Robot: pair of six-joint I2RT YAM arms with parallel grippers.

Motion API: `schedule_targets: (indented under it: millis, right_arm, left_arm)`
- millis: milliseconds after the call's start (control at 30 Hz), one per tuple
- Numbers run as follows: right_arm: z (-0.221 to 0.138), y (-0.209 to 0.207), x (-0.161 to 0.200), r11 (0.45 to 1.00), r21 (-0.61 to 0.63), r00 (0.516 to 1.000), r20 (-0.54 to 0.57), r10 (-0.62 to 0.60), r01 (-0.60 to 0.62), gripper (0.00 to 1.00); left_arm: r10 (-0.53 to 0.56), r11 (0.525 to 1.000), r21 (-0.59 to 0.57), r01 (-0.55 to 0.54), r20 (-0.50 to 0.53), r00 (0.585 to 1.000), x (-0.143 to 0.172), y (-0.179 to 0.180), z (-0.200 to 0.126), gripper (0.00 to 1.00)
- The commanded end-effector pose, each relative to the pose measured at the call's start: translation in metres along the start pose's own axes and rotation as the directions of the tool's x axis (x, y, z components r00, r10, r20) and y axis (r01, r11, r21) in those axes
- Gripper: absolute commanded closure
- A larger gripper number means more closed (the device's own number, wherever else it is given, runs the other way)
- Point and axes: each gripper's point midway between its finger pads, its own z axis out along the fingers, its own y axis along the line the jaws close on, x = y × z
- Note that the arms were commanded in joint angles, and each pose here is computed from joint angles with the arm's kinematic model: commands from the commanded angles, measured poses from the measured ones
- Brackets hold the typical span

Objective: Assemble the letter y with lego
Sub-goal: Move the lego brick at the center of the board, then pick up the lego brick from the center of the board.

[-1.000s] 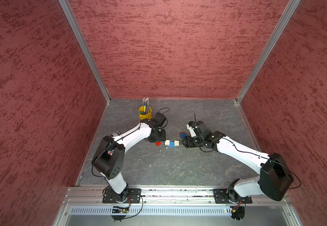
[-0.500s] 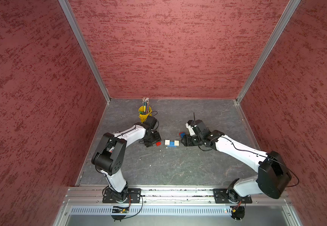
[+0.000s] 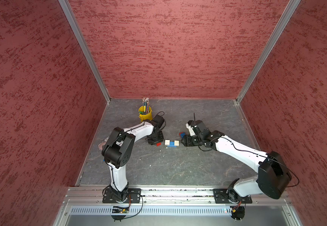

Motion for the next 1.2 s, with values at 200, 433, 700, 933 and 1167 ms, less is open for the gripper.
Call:
schedule_targets:
  millis: [200,433,700,933,1167]
  right_arm:
    - [0.011,-0.001,-0.006,0.999,0.008,0.999,0.004,-0.037,0.037,0.41]
    - [0.026,0.016,-0.020,0.992,-0.032,0.992,-0.012,-0.123,0.122,0.41]
    - [0.048,0.038,-0.038,0.976,-0.101,0.980,-0.033,-0.196,0.192,0.31]
    - [0.075,0.044,-0.041,0.967,-0.143,0.973,-0.069,-0.220,0.209,0.23]
    - [0.096,0.050,-0.034,0.955,-0.203,0.964,-0.116,-0.241,0.215,0.18]
  left_arm:
    - [0.006,0.999,-0.047,-0.006,-0.019,1.000,0.030,0.026,-0.006,0.72]
    - [-0.045,0.998,-0.049,0.044,-0.015,0.999,0.046,0.043,-0.006,0.72]
    - [-0.038,0.999,0.012,0.038,-0.006,0.999,0.050,0.027,-0.015,0.41]
    - [-0.036,0.998,0.043,0.036,0.005,0.999,0.056,0.028,-0.024,0.37]
    - [-0.064,0.996,0.060,0.061,0.047,0.997,0.056,0.042,-0.043,0.36]
